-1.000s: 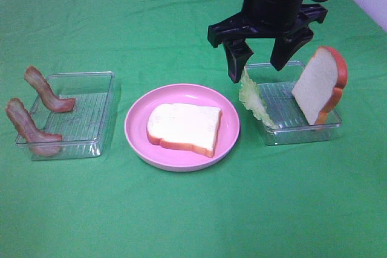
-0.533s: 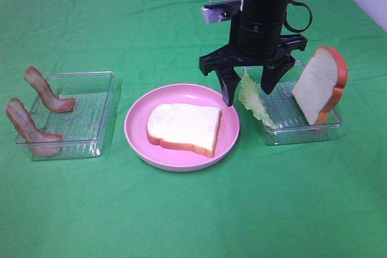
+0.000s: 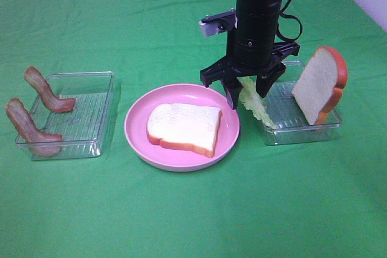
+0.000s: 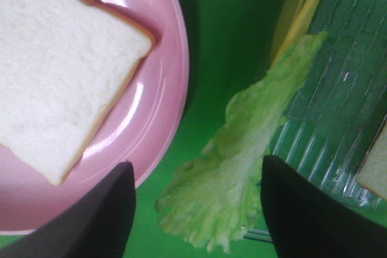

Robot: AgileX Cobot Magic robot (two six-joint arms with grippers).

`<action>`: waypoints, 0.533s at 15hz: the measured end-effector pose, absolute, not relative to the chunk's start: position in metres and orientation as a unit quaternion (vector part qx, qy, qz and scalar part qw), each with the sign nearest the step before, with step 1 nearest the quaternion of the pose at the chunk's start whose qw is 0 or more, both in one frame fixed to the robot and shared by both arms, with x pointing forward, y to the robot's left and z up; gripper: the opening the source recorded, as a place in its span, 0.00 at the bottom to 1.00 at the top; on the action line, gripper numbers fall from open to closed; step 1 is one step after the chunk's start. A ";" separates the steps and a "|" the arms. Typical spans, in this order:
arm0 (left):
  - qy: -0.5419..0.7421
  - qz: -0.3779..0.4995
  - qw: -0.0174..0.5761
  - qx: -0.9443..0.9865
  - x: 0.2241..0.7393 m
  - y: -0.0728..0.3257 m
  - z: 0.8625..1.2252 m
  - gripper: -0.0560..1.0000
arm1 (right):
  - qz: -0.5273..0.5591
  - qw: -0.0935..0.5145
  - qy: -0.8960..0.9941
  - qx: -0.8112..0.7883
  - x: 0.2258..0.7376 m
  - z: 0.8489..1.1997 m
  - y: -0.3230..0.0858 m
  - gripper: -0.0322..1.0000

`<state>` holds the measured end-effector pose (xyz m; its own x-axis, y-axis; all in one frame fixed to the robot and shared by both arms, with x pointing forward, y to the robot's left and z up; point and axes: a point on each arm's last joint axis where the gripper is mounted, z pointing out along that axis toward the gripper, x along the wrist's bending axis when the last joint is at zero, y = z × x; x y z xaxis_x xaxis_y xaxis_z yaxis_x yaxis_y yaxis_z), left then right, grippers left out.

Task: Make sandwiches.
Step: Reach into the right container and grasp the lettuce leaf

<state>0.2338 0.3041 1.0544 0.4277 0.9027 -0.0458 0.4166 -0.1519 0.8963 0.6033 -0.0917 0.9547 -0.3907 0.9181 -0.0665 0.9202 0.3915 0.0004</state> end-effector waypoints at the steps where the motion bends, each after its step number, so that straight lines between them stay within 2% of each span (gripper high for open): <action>1: 0.464 0.266 0.457 0.711 0.234 0.304 1.054 0.69 | -0.020 0.033 0.835 0.549 0.604 0.955 -0.092 0.58; 8: 0.464 0.266 0.457 0.711 0.234 0.304 1.054 0.69 | -0.031 0.029 0.834 0.550 0.604 0.949 -0.093 0.51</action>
<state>0.2338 0.3041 1.0544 0.4277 0.9027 -0.0458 0.4166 -0.1519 0.8963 0.6038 -0.0929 0.9493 -0.3925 0.9160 -0.0835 0.9196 0.3922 -0.0203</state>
